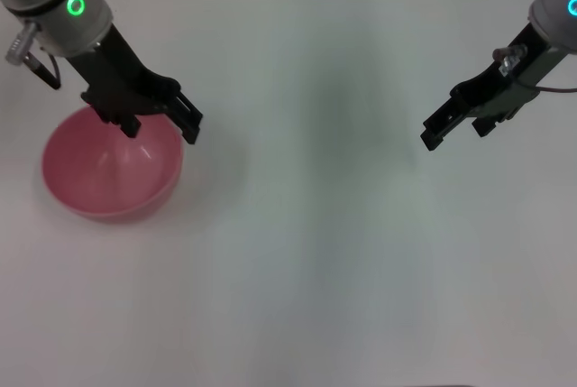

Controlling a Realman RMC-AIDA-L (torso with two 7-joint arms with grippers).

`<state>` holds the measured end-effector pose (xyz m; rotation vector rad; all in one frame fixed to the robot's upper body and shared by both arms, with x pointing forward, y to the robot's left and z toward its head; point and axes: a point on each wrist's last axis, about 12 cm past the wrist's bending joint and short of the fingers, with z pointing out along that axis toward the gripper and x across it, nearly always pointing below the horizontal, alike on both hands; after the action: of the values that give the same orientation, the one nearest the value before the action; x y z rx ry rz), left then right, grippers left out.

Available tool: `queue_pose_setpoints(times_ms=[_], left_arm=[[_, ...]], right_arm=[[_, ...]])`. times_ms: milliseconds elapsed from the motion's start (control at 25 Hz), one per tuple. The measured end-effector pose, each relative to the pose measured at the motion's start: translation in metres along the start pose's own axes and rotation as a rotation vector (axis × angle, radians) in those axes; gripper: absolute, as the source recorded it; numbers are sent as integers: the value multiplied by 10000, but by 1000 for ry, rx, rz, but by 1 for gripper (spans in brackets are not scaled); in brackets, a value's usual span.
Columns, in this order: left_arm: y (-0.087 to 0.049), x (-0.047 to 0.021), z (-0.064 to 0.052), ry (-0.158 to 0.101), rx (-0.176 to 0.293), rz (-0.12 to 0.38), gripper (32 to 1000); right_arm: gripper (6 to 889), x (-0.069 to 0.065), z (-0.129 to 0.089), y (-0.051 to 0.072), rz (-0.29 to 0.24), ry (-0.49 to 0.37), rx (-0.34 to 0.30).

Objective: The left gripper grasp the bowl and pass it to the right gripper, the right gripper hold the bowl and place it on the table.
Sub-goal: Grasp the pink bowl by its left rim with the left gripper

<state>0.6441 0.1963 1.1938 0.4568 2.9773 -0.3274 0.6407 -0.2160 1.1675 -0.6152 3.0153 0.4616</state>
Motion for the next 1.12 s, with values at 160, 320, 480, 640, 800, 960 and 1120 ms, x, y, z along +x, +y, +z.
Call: queue_pose_setpoints(times_ms=[160, 320, 480, 640, 800, 960, 1120], left_arm=[[134, -11, -50, -27, -30, -5, 878], [231, -8, -77, -42, -51, -14, 877], [363, -3, -114, -63, -86, -34, 877], [456, 7, -139, -73, -114, -44, 877], [516, 23, -136, -79, -131, -52, 877], [584, 48, -141, -82, -140, -63, 877], [632, 72, -129, -85, -145, -75, 876]], right_arm=[[881, 4, 0, -7, 0, 0, 1], [881, 4, 1, -11, -1, -2, 1], [881, 10, 5, -18, -5, -2, 1], [881, 12, 10, -20, -8, -2, 1], [882, 32, 24, -38, -2, -1, 0], [882, 34, 24, -44, -1, -2, -1], [882, 37, 26, -48, -1, -3, -1]])
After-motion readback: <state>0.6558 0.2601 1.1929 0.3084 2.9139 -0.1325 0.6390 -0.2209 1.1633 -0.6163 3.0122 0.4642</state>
